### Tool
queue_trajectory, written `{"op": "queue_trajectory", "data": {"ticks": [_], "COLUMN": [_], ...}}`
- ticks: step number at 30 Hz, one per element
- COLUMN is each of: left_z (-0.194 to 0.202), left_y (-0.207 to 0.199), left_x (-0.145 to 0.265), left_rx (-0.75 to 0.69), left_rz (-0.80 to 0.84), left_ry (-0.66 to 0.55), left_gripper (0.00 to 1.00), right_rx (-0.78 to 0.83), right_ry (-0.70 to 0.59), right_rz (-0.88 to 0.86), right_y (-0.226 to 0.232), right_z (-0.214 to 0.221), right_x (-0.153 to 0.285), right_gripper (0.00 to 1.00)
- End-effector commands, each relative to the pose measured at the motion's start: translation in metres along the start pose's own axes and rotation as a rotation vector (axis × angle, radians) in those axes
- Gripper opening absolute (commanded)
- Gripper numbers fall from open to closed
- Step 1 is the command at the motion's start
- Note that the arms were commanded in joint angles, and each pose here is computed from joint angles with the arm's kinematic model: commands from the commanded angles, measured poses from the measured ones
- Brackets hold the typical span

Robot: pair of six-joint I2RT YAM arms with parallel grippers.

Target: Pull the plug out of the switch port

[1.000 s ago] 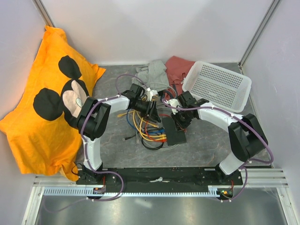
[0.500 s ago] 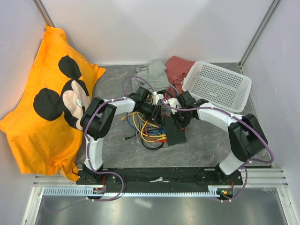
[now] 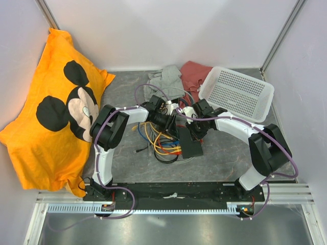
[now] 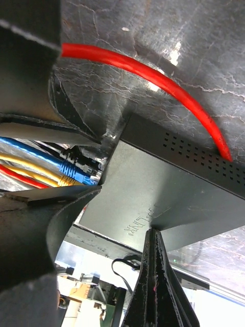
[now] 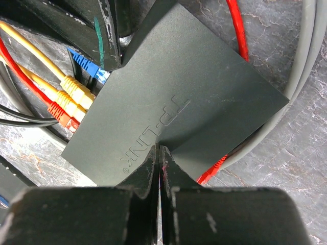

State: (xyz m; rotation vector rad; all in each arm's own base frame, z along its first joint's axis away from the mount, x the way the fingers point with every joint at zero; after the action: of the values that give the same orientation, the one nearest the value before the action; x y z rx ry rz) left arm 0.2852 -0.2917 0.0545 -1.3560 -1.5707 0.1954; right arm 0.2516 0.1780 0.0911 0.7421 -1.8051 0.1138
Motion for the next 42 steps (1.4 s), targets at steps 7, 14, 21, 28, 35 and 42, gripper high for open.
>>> {"op": "queue_trajectory", "data": {"ticks": [7,14,21,28,35,42], "left_z": [0.023,0.029,0.034,0.043,0.052,0.055], "left_y": [0.006,0.011,0.021,0.025,0.03,0.041], "left_x": [-0.014,-0.018,-0.02,-0.021,-0.022,-0.023], "left_rx": [-0.02,-0.023,-0.032,-0.068,-0.094,-0.084], "left_rz": [0.074,0.092,0.043,0.03,0.032,-0.006], "left_ry": [0.067,0.08,0.097,0.113,0.126,0.133], "left_gripper": [0.43,0.42,0.37,0.36,0.37,0.33], "right_rx": [0.003,0.004,0.005,0.006,0.002,0.002], "right_ry": [0.058,0.055,0.051,0.045,0.049,0.043], "right_rz": [0.104,0.104,0.106,0.106,0.105,0.106], "right_y": [-0.018,-0.018,-0.017,-0.017,-0.017,-0.018], "right_z": [0.017,0.017,0.017,0.016,0.017,0.016], "right_x": [-0.007,-0.006,-0.006,-0.006,-0.007,-0.005], "right_gripper": [0.0,0.0,0.0,0.0,0.0,0.0]}}
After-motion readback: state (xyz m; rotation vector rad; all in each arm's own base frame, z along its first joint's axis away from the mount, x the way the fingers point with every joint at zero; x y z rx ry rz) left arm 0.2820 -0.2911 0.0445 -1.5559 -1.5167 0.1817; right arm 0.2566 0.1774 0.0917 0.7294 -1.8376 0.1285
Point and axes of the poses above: each gripper's point midway between its finger pads, its own x axis back along the fingers, its own y axis along the line the jaws close on, z = x × y, the point moved 5 cm from there along x, back along the fingers, and after that the axes turned 13 degrees about -x, right-handed, at the moved point
